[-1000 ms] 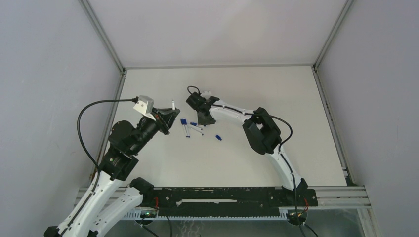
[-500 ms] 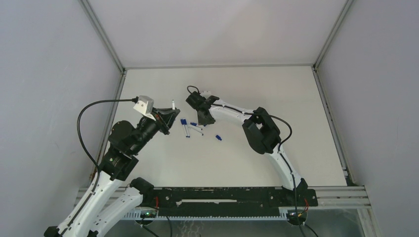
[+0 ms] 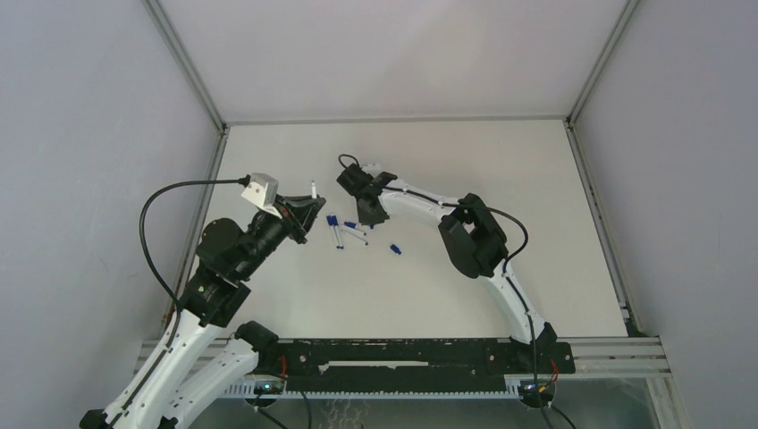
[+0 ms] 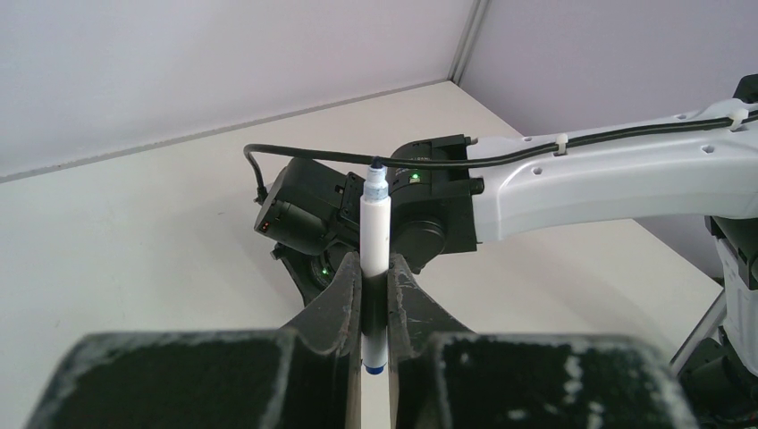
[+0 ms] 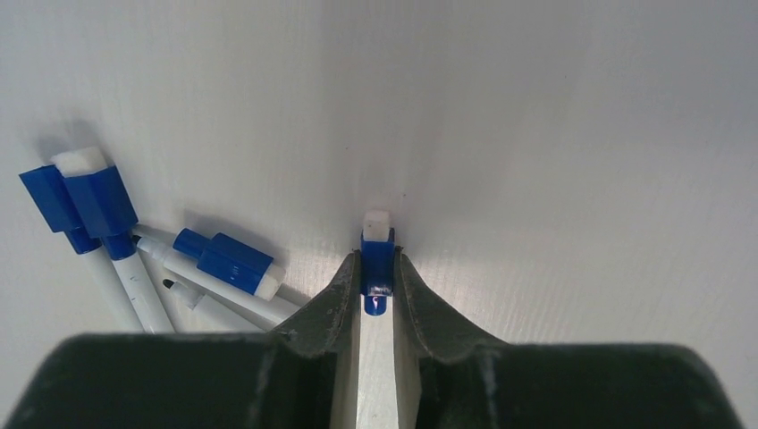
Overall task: Insert the pens into the pen caps
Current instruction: Insert the pen cap onto the pen.
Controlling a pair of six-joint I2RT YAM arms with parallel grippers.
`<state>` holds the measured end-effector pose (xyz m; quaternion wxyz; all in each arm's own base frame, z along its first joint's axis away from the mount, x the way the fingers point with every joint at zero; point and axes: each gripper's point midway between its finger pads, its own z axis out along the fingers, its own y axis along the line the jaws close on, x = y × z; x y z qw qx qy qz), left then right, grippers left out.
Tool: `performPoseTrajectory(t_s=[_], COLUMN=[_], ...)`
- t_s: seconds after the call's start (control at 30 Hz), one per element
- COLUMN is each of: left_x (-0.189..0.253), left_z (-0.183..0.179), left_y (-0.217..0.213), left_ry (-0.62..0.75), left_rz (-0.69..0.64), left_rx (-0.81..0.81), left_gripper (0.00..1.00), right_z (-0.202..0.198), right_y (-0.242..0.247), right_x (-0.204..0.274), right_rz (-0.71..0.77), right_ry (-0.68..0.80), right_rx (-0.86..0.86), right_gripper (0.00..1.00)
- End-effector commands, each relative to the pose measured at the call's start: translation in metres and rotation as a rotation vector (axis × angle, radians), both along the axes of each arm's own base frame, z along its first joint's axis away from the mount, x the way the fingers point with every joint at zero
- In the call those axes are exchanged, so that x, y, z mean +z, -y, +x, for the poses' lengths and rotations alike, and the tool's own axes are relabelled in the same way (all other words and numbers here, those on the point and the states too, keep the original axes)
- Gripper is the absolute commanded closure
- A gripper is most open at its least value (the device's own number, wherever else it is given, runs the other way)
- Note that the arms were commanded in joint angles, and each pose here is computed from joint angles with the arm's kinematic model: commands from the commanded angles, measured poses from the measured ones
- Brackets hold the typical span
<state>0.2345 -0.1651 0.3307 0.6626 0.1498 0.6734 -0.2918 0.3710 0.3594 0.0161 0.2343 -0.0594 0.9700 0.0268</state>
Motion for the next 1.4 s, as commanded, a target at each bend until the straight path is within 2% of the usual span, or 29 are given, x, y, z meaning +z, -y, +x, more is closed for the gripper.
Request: performPoseTrajectory(t_s=[0.0,0.17,0.5,0.87,1.03,1.2,1.37], left_x=[0.006,0.006,0.006,0.003,0.004,0.015,0.031], left_z=[0.001,0.001,0.001,0.003,0.003,-0.003,-0.014], left_y=[-0.001,0.0,0.0,0.001,0.006,0.018,0.042], left_ry=[0.037,0.036,0.034,0.025,0.013,0.005,-0.001], left_rz=[-0.006,-0.006,-0.006,-0.005,-0.015,-0.041,-0.057], left_rx=[-0.002,-0.002,-0.003,-0.004,-0.024,-0.099,-0.199], left_gripper=[1.0,1.0,1.0,1.0,1.0,1.0,1.0], right_z=[0.014,0.013,0.014,0.009,0.012,0.003,-0.027], right_y=[0.017,0.018,0.017,0.02,0.021,0.034,0.051], right_x=[-0.01,-0.012,-0.02,-0.008,0.05,0.161,0.257], right_rz=[-0.055,-0.04,-0.051,-0.045,0.066,0.317,0.527], right_ry=[0.014,-0.006,-0.026,-0.026,0.094,0.307,0.554], right_rx=[0.004,0.014,0.025,0.051,0.088,0.114,0.186], right_gripper=[0.79,0.67,0.67,0.85,0.89,0.98,1.0])
